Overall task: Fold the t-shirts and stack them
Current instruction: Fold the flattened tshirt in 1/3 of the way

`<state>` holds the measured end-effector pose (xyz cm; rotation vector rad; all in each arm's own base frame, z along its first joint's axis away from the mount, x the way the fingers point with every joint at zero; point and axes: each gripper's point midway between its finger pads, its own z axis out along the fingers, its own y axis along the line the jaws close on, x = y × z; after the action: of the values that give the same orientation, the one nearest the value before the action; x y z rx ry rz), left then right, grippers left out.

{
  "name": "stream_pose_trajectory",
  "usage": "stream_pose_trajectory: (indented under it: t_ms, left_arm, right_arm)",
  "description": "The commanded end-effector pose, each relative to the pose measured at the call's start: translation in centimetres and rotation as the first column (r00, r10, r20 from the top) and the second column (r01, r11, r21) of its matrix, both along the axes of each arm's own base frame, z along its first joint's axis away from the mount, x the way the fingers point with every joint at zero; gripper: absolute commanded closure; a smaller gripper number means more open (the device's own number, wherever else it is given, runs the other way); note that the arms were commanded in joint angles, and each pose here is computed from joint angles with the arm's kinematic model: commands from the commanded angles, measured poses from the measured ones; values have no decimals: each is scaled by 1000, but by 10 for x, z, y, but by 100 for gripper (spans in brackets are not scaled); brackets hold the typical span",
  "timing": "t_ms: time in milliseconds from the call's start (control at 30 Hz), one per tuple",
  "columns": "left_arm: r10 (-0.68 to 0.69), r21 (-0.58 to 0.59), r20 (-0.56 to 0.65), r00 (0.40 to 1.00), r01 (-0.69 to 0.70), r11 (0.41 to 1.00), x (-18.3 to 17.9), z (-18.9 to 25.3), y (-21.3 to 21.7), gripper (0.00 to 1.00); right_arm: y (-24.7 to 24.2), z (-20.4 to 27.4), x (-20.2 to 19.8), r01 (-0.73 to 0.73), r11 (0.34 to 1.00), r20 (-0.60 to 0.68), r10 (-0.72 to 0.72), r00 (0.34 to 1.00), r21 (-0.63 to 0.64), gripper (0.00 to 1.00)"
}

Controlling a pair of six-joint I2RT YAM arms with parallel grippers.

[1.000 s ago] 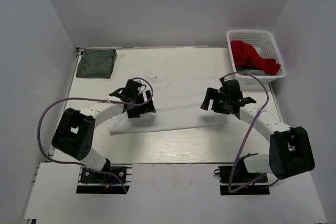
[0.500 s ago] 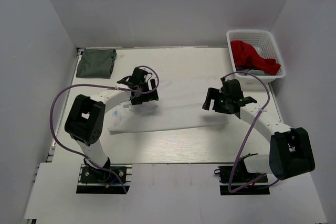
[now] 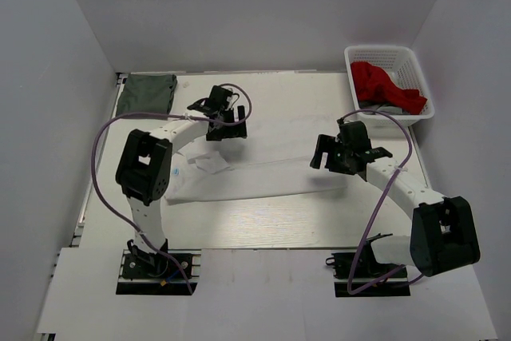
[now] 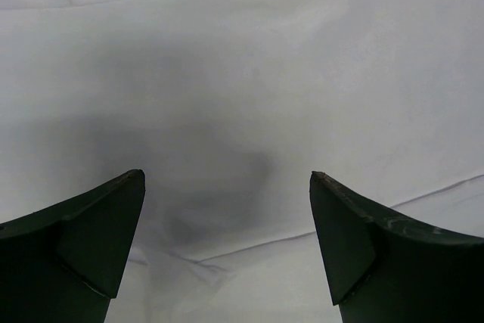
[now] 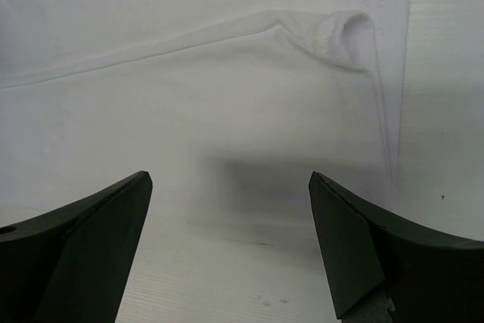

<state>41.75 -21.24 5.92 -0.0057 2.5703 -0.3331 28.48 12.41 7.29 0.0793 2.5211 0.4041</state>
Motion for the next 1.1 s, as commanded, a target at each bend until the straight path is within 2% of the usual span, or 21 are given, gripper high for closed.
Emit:
stream_pose_trajectory:
  t_ms: [0, 133, 167, 200, 367, 467, 600, 700, 733, 833, 867, 933, 967, 1033, 1067]
  left_arm:
    - [-15, 1, 106, 994, 15, 1000, -8, 55, 5, 0]
    - [-27, -49, 133, 991, 34, 998, -45, 69, 15, 0]
    - [-34, -43, 102, 994, 39, 998, -61, 55, 20, 0]
    - [-48, -56, 115, 992, 54, 997, -70, 61, 19, 0]
    - [-66, -4, 51, 997, 66, 998, -107, 32, 34, 0]
    - [-77, 21, 28, 997, 76, 997, -111, 19, 35, 3]
    - [-45, 87, -1, 999, 45, 995, -99, 7, 40, 7]
    - [-44, 117, -15, 999, 46, 992, -93, -2, 41, 15]
    - [-39, 129, -21, 999, 42, 991, -93, -6, 43, 23]
    - [-28, 150, -24, 999, 31, 988, -86, -11, 43, 35]
    - [-37, 155, -20, 999, 40, 987, -83, -10, 42, 45]
    - [-37, 156, -24, 999, 40, 987, -81, -12, 41, 56]
    - [-37, 158, -27, 999, 41, 987, -79, -13, 40, 68]
    - [-37, 158, -27, 999, 41, 987, -78, -10, 40, 81]
    - [-40, 169, -22, 999, 43, 985, -77, -10, 41, 94]
  right_arm:
    - [3, 20, 11, -22, 1000, 69, 22, 997, 9, 10]
    - [7, 18, 7, -47, 998, 63, 45, 997, 32, 10]
    - [8, 19, 7, -47, 998, 67, 45, 997, 35, 10]
    - [9, 18, 6, -51, 998, 64, 49, 997, 40, 10]
    - [11, 17, 4, -58, 997, 60, 55, 997, 47, 10]
    - [11, 17, 6, -58, 997, 63, 55, 996, 48, 10]
    - [11, 14, 5, -65, 997, 53, 62, 997, 48, 10]
    - [10, 13, 4, -62, 997, 47, 60, 997, 40, 10]
    - [10, 13, 5, -61, 997, 49, 59, 997, 40, 10]
    - [9, 11, 5, -55, 998, 41, 54, 998, 30, 10]
    - [9, 11, 6, -55, 998, 41, 54, 998, 30, 10]
    - [7, 9, 6, -49, 999, 34, 48, 998, 20, 10]
    - [7, 9, 6, -47, 999, 32, 47, 998, 20, 10]
    - [8, 7, 6, -51, 998, 25, 50, 998, 21, 10]
    - [8, 8, 7, -49, 999, 30, 49, 998, 22, 10]
